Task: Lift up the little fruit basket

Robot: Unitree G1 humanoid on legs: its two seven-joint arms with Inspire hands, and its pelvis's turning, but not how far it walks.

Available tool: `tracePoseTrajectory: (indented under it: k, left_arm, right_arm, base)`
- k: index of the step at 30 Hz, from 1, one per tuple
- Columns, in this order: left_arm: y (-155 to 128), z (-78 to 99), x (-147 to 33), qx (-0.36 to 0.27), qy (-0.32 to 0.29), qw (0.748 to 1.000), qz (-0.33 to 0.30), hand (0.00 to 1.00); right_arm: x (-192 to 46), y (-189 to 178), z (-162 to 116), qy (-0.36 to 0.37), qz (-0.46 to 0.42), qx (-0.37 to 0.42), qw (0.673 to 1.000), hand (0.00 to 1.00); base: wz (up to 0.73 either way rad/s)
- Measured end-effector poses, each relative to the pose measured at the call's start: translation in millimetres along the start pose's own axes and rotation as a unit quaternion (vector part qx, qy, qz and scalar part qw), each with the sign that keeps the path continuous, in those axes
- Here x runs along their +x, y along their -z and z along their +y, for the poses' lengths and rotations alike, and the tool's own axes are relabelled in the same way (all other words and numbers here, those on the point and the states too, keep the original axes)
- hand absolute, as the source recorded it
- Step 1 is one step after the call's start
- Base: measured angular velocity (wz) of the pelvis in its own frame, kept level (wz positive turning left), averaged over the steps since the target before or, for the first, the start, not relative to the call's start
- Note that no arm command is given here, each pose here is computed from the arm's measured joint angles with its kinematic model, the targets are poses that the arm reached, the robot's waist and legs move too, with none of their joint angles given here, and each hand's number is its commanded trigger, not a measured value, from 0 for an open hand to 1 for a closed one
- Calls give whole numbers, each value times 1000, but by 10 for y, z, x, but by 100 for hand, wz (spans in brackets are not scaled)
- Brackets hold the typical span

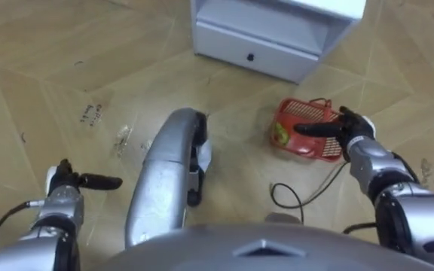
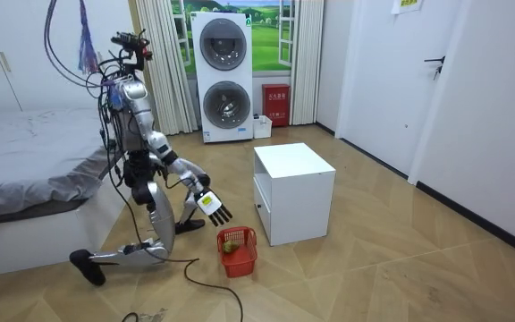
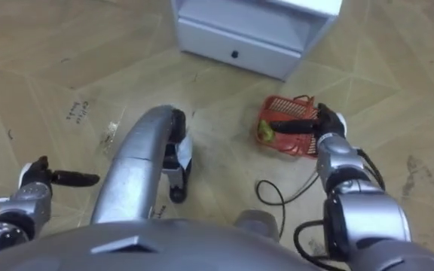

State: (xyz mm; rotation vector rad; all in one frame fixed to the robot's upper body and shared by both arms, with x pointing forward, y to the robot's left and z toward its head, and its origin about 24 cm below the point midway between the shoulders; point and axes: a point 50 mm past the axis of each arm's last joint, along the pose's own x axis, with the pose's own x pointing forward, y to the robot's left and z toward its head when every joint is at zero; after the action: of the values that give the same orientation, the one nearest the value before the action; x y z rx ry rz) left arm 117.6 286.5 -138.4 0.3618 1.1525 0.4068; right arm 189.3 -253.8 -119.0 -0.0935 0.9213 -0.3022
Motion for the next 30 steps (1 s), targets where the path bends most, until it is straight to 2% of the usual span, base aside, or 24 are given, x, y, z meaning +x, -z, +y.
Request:
tracePoseTrajectory:
  k: [6, 10, 12, 15, 20, 24, 30]
  left_arm:
    - [48, -68, -21, -29, -12, 999, -1, 0]
    - [193, 12, -35, -2, -26, 1000, -4, 0]
    - [376, 9, -71, 12, -22, 1000, 10, 0]
    - [562, 21, -108, 25, -20, 999, 33, 0]
    - [770, 9, -161, 52, -11, 997, 59, 0]
    - [831, -43, -189, 67, 0, 996, 64, 0]
    - [769, -115, -181, 78, 22, 995, 53, 0]
  right_arm:
    - [-48, -345, -126, 55, -94, 22, 994, 0]
    - [-101, -438, -100, 75, -128, 21, 989, 0]
    - [-130, -541, -112, 97, -156, -4, 983, 0]
    - [-149, -593, -123, 115, -172, -31, 978, 0]
    - [-173, -662, -124, 124, -189, -32, 974, 0]
    - [-177, -665, -130, 134, -193, -30, 972, 0]
    - [-156, -594, -126, 132, -180, -27, 974, 0]
  base:
    - [15]
    - [0]
    - [-9]
    - [0]
    - [6]
    - [2]
    - [2]
